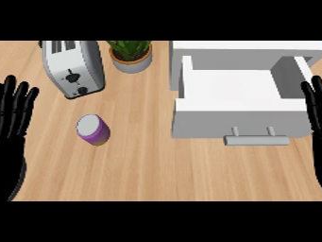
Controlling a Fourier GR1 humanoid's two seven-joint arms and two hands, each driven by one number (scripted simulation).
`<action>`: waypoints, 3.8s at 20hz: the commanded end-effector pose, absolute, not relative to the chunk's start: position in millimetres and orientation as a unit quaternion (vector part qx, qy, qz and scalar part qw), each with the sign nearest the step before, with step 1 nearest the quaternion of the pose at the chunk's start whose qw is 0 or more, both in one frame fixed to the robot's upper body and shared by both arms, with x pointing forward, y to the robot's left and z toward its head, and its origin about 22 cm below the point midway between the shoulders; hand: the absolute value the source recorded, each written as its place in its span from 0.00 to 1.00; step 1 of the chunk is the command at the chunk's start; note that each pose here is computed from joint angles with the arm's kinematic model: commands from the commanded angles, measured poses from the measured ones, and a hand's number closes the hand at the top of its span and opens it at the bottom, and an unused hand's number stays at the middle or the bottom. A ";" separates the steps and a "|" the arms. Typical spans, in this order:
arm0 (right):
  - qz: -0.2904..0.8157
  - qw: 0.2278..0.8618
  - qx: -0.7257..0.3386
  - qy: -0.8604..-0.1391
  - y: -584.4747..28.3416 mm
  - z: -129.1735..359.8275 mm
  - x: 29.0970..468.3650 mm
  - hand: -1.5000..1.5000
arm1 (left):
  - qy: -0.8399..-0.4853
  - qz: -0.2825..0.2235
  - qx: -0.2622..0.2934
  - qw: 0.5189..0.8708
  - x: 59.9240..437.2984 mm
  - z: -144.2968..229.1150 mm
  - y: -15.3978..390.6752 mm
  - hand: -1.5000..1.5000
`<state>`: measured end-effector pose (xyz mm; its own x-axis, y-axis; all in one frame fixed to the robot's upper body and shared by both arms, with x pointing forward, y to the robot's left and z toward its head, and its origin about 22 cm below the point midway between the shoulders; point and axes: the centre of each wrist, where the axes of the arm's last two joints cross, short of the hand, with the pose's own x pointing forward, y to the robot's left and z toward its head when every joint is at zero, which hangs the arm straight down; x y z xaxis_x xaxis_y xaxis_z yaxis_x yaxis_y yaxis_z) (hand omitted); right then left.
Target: Pick up the can, place it into the drawer and close the drawer
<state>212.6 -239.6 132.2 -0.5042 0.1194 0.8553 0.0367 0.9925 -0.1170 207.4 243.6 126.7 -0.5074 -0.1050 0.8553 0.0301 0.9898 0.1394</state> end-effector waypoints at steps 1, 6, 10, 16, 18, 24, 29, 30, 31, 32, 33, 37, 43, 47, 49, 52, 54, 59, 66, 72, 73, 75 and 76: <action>0.046 0.500 -0.042 -0.864 -236.2 136.6 199.3 0.00 | -0.864 -0.079 -0.045 0.496 213.8 113.8 250.5 0.00; 0.059 0.507 0.006 -0.860 -234.5 126.2 212.6 0.00 | -0.832 -0.192 -0.258 0.453 232.7 124.6 253.0 0.00; -0.041 0.615 -0.089 -0.783 -256.5 100.9 204.1 0.00 | -0.735 -0.250 -0.184 0.603 237.4 104.0 306.2 0.00; -0.047 0.624 -0.095 -0.774 -289.6 100.7 183.0 0.00 | -0.724 -0.255 -0.202 0.608 255.9 136.6 356.2 0.00; -0.054 0.613 -0.098 -0.782 -304.7 104.9 178.1 0.00 | -0.729 -0.258 -0.205 0.601 264.9 133.6 367.0 0.00; -0.044 0.624 -0.099 -0.774 -321.4 92.9 154.7 0.00 | -0.726 -0.253 -0.200 0.607 240.5 142.1 393.4 0.00; -0.036 0.620 -0.090 -0.779 -324.5 111.4 134.0 0.00 | -0.709 -0.214 -0.221 0.635 255.2 153.8 390.8 0.00; -0.039 0.620 -0.080 -0.779 -333.4 100.4 129.5 0.00 | -0.705 -0.214 -0.215 0.642 247.1 136.1 404.0 0.00; -0.041 0.620 -0.084 -0.779 -322.2 85.9 125.6 0.00 | -0.705 -0.196 -0.221 0.645 260.5 136.2 388.4 0.00; -0.034 0.625 -0.087 -0.775 -334.6 104.1 113.8 0.00 | -0.697 -0.187 -0.228 0.654 259.9 147.6 396.7 0.00; -0.035 0.627 -0.082 -0.774 -321.1 91.8 131.0 0.00 | -0.696 -0.179 -0.238 0.653 271.2 127.7 392.0 0.00; -0.048 0.626 -0.093 -0.773 -341.5 86.9 122.9 0.00 | -0.681 -0.160 -0.257 0.667 276.7 149.8 396.2 0.00; -0.036 0.626 -0.083 -0.774 -344.7 89.3 107.0 0.00 | -0.649 -0.154 -0.285 0.688 281.2 130.4 385.9 0.00; -0.044 0.618 -0.081 -0.781 -354.0 95.0 110.2 0.00 | -0.649 -0.157 -0.282 0.689 287.4 115.1 350.9 0.00; -0.041 0.627 -0.089 -0.773 -361.2 103.1 102.8 0.00 | -0.643 -0.144 -0.283 0.696 279.3 108.4 349.3 0.00; -0.044 0.627 -0.085 -0.773 -358.7 96.7 96.1 0.00 | -0.644 -0.152 -0.263 0.702 284.6 107.0 351.4 0.00; -0.038 0.627 -0.085 -0.773 -359.9 84.7 117.3 0.00 | -0.632 -0.152 -0.277 0.708 298.3 93.6 324.8 0.00; -0.044 0.627 -0.084 -0.773 -369.6 109.0 86.3 0.00 | -0.625 -0.164 -0.256 0.719 300.8 54.5 330.4 0.00; -0.043 0.616 -0.087 -0.782 -371.4 95.5 91.5 0.00 | -0.640 -0.158 -0.230 0.716 305.7 18.4 320.2 0.00; -0.043 0.626 -0.069 -0.775 -379.3 97.9 80.5 0.00 | -0.642 -0.141 -0.211 0.723 302.3 -23.7 330.1 0.00; -0.036 0.620 -0.080 -0.780 -391.0 95.7 73.1 0.00 | -0.650 -0.126 -0.204 0.721 309.0 -17.0 355.4 0.00; -0.039 0.624 -0.084 -0.776 -373.0 104.4 72.2 0.00 | -0.648 -0.132 -0.197 0.724 320.8 -14.0 325.5 0.00; -0.046 0.624 -0.082 -0.776 -375.9 94.4 86.1 0.00 | -0.642 -0.133 -0.190 0.731 304.9 -28.4 340.6 0.00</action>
